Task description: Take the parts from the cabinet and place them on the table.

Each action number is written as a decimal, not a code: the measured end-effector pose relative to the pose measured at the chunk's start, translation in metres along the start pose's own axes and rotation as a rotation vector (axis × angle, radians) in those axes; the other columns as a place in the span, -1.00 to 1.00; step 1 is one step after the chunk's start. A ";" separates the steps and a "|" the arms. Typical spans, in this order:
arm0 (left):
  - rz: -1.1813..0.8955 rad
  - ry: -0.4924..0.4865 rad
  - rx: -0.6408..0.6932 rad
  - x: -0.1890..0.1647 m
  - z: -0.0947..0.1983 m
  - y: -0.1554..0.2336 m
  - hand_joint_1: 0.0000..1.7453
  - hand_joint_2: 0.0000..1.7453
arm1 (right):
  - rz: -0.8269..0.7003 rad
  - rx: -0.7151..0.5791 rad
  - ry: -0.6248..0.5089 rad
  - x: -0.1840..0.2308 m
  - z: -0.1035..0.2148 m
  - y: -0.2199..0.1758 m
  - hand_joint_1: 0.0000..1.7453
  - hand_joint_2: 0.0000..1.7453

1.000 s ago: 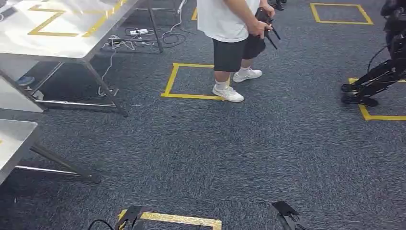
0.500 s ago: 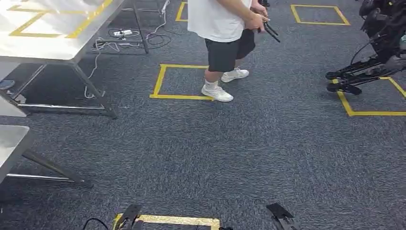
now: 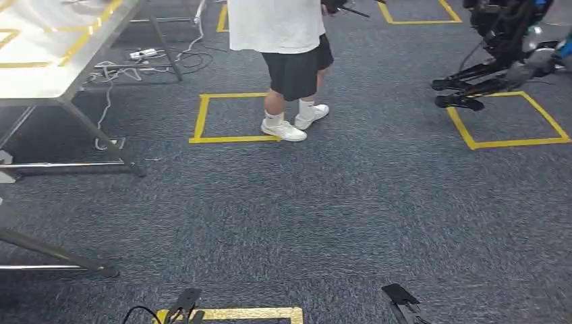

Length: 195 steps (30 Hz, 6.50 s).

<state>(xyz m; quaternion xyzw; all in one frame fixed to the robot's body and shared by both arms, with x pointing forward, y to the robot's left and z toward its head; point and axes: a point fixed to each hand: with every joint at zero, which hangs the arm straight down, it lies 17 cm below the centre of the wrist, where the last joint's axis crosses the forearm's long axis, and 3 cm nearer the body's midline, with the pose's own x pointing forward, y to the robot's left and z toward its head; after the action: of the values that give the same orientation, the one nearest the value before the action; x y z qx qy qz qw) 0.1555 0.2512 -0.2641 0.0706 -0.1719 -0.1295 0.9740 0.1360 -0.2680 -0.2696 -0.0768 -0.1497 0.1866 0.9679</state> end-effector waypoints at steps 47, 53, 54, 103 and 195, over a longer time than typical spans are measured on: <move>-0.013 -0.023 -0.009 0.015 0.000 -0.003 -1.00 -1.00 | -0.017 0.009 0.018 -0.008 0.001 0.007 -1.00 -1.00; -0.014 -0.017 -0.008 0.011 0.000 -0.003 -1.00 -1.00 | -0.014 0.012 0.019 -0.008 0.002 0.009 -1.00 -1.00; -0.014 -0.016 -0.007 0.010 0.000 -0.002 -1.00 -1.00 | -0.014 0.011 0.017 -0.007 0.002 0.008 -1.00 -1.00; -0.018 0.000 0.006 0.001 -0.001 0.003 -1.00 -1.00 | -0.020 0.006 0.018 -0.006 0.002 0.010 -1.00 -1.00; -0.021 0.009 0.010 0.003 -0.001 0.004 -1.00 -1.00 | 0.015 0.021 -0.009 0.004 0.002 0.015 -1.00 -1.00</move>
<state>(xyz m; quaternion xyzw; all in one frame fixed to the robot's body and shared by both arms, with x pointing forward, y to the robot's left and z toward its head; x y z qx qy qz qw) 0.1600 0.2544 -0.2633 0.0780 -0.1674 -0.1385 0.9730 0.1338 -0.2526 -0.2696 -0.0669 -0.1517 0.1958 0.9665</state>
